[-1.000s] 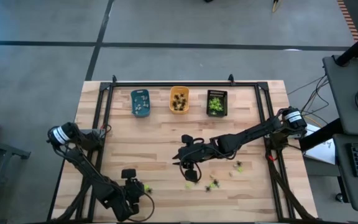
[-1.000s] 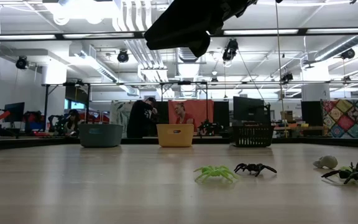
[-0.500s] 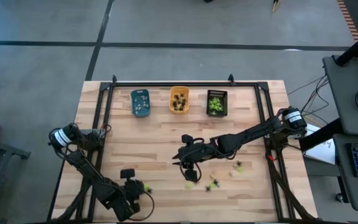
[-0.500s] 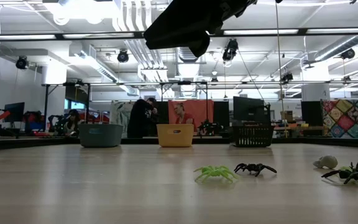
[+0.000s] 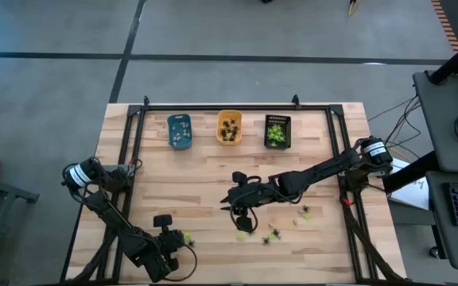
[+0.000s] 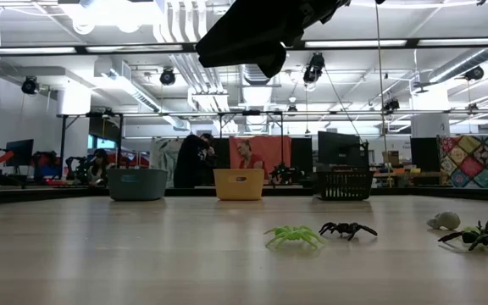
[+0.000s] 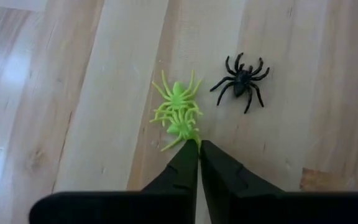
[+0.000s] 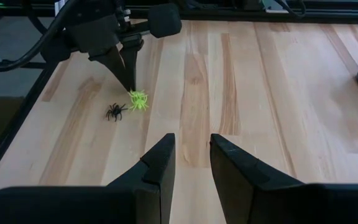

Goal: Sort Halloween decoration
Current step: Put the green spider toy into the black bin

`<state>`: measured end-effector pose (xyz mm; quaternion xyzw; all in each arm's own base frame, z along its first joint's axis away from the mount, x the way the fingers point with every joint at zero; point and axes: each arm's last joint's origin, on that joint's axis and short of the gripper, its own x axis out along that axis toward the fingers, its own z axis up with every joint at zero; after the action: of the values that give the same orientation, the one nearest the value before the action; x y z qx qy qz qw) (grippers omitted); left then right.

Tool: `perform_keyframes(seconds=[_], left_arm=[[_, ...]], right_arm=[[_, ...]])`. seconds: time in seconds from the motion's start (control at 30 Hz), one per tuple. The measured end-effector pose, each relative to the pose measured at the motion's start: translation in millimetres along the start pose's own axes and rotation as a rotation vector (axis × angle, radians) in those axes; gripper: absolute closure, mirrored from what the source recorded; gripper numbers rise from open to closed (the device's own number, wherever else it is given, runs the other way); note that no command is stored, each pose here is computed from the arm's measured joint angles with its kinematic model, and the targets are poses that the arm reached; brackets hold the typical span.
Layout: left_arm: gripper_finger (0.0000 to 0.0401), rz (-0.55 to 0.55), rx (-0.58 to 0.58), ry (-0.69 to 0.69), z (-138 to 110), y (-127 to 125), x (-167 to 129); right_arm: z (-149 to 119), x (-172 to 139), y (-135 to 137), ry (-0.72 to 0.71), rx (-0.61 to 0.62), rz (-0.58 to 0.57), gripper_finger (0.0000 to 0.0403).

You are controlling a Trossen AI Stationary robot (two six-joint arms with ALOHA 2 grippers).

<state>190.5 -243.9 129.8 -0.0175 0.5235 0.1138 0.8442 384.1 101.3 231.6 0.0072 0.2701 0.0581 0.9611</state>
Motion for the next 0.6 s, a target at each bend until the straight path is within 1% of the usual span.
perform_keyframes(seconds=[0.2,0.37,0.47,0.6], left_arm=[[0.0401,-0.001,0.010,-0.026,0.7,2.1,-8.9],[0.0401,-0.025,0.026,-0.059,5.7,5.1,-20.2],[0.0401,-0.030,0.046,-0.097,9.4,7.5,-27.0],[0.0401,-0.027,0.079,-0.119,12.2,11.0,-33.3]], right_arm=[[-0.1,0.0,0.0,0.000,-0.010,0.001,0.0312],[-2.9,4.0,0.2,0.007,-0.019,0.002,0.0312],[-7.0,12.4,0.7,0.001,-0.032,0.004,0.0312],[-14.5,28.9,1.7,-0.028,-0.086,0.009,0.0312]])
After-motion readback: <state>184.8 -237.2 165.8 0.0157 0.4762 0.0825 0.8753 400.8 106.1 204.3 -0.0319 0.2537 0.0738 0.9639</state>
